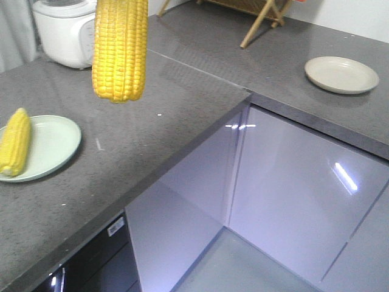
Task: Distribute corn equally
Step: 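Turn the base away from the pot while holding both cobs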
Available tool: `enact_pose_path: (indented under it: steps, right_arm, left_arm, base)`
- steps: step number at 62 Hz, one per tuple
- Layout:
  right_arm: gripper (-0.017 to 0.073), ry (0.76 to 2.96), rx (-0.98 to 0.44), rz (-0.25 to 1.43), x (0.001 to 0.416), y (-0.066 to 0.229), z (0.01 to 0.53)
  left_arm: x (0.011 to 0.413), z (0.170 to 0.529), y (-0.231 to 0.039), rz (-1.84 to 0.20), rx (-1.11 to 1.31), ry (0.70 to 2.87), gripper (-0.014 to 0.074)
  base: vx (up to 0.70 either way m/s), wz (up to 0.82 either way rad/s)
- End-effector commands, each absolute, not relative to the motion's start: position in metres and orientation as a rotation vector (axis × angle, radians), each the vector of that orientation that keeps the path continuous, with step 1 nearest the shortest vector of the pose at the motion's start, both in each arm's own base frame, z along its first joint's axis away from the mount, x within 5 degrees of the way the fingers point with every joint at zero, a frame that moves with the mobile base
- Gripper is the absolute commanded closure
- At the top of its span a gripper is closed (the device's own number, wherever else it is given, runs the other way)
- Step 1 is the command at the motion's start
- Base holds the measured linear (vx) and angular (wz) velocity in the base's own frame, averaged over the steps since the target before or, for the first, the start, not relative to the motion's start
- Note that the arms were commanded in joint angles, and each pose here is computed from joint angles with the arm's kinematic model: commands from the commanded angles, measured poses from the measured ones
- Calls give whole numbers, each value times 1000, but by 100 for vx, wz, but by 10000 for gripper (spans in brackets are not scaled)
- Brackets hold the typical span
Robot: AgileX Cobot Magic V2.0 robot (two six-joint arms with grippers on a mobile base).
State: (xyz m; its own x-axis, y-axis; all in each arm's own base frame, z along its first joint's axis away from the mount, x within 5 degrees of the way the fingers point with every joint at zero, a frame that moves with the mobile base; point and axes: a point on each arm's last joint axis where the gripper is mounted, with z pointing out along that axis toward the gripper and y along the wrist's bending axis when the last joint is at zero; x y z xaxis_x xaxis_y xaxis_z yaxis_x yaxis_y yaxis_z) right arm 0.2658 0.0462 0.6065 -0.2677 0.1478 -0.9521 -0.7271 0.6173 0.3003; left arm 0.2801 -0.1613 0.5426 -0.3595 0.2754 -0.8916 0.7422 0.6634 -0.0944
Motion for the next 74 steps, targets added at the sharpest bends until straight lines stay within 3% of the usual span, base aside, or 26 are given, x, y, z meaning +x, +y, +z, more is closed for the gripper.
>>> enact_pose_path:
  steps: [1,74]
  right_arm:
    - [561,1579,-518,914,246,49,618]
    - [561,1579,-518,914,246,49,618]
  left_arm:
    - [259,565,-156,-652,780,1829,602]
    - [259,565,-156,-652,780,1829,602]
  base:
    - [-2,-34]
    - [-3,-37]
